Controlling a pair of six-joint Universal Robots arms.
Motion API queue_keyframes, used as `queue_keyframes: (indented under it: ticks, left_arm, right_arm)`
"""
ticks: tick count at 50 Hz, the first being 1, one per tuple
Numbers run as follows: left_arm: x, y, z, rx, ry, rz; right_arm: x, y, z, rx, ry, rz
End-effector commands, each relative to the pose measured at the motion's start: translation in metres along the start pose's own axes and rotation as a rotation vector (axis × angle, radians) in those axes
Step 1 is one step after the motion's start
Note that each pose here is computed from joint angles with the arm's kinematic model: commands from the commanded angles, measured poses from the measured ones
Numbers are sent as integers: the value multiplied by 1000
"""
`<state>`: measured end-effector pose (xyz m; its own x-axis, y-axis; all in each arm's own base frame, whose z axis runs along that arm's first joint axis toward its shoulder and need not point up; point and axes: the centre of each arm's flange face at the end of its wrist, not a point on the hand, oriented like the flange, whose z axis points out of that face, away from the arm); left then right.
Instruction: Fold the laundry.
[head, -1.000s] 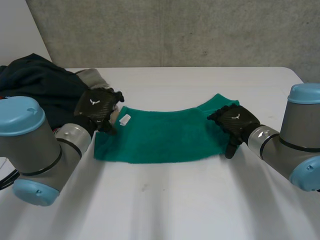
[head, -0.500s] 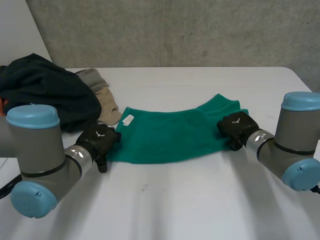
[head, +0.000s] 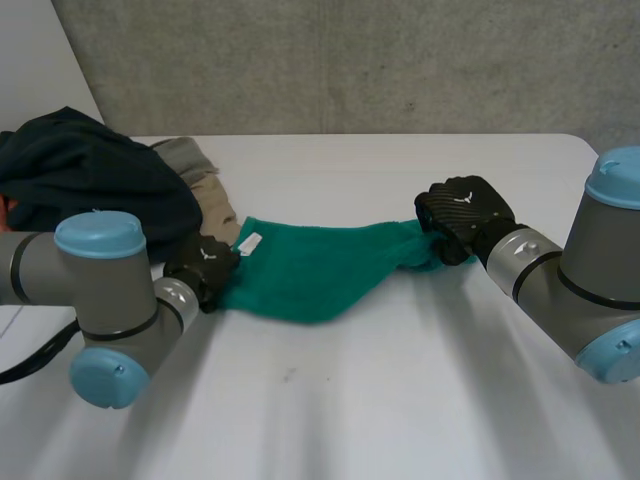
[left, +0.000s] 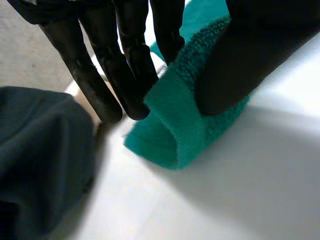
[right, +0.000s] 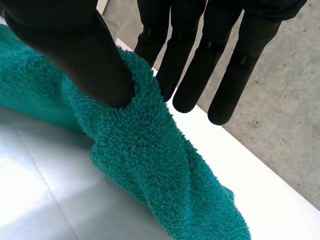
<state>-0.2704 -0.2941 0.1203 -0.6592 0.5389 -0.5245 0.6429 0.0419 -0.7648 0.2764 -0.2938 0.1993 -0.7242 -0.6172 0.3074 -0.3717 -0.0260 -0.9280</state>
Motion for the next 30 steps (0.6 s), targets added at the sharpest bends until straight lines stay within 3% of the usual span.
queue_keyframes:
  ticks: [1,5,9,14,16,22,30]
  left_arm:
    - [-16,-21,-6,52,-84,-4]
    - [-27,-39,-21,86,-115,-10]
    - [-52,-87,-59,221,-183,-36]
    - [-97,-159,-129,482,-287,-153]
    - [-101,-167,-137,507,-280,-189]
    - [-97,-154,-104,397,-220,-256]
    - [-70,-98,-24,188,-151,-248]
  right_arm:
    - [9,-7,-3,5,34,-22]
    - [17,-25,-14,22,53,-34]
    - [35,-71,-34,130,110,-74]
    - [62,-136,-56,311,198,-133]
    - [66,-145,-54,332,201,-137]
    - [68,-121,1,269,156,-151]
    - [46,-34,79,129,79,-290]
